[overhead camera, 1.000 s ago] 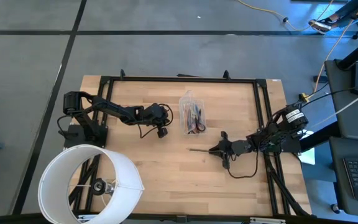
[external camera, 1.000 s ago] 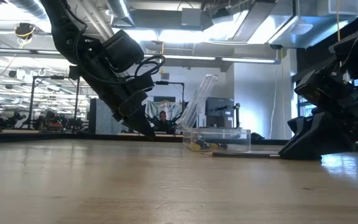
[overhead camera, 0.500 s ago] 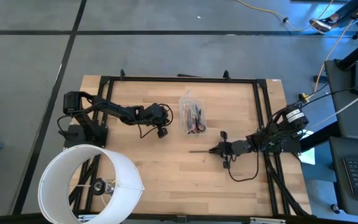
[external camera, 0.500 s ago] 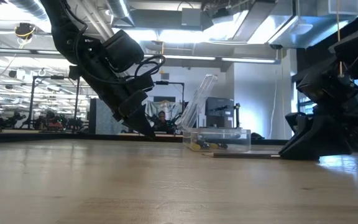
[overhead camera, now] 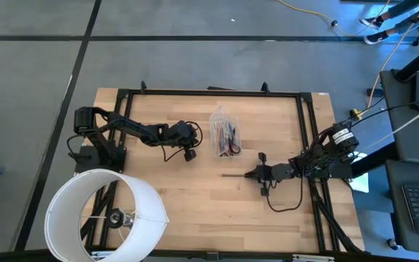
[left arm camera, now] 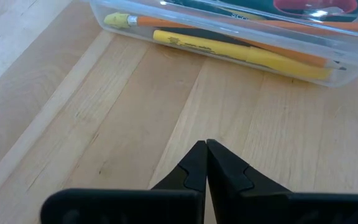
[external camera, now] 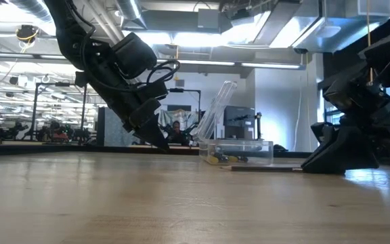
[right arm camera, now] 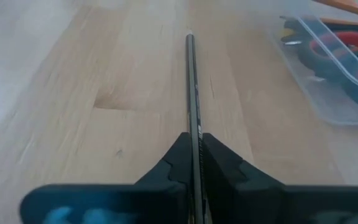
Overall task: Pick & place school supplies into a supply box
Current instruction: Put the black pencil into the transparent supply box
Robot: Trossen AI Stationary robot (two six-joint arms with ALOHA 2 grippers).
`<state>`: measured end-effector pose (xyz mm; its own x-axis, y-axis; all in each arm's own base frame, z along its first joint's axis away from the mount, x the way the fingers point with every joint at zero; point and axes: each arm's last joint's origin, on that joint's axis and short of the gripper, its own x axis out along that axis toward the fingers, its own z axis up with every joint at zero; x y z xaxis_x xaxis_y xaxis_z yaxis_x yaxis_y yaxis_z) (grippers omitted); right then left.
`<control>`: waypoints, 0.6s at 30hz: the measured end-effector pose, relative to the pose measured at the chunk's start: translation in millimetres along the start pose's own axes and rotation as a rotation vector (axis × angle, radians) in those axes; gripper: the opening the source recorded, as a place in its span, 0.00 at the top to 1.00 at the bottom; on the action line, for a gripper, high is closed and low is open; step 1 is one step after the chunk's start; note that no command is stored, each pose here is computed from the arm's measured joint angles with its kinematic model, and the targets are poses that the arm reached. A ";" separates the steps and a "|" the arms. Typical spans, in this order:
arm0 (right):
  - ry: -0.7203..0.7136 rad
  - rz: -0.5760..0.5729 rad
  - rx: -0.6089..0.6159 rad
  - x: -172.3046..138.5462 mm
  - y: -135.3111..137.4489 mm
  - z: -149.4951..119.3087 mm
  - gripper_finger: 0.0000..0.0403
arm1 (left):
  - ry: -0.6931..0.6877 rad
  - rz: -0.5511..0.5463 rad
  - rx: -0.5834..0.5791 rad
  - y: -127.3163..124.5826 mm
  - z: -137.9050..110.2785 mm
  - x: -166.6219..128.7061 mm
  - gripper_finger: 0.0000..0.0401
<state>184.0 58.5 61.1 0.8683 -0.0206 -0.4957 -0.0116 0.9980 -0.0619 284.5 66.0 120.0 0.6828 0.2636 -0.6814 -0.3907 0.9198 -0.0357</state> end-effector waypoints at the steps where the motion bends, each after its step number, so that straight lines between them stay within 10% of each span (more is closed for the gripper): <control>1: -0.007 -0.001 0.002 -0.1 0.0 0.5 0.93 | 0.000 0.000 0.000 -0.1 0.0 0.0 0.99; 18: -0.043 0.002 0.021 -0.2 0.4 4.3 0.93 | 0.000 0.000 0.000 0.0 0.0 0.0 0.98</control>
<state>186.0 59.1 64.9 0.8888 -0.0167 -0.4579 -0.0034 0.9991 -0.0430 284.5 65.9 120.0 0.6828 0.2633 -0.6815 -0.3902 0.9200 -0.0355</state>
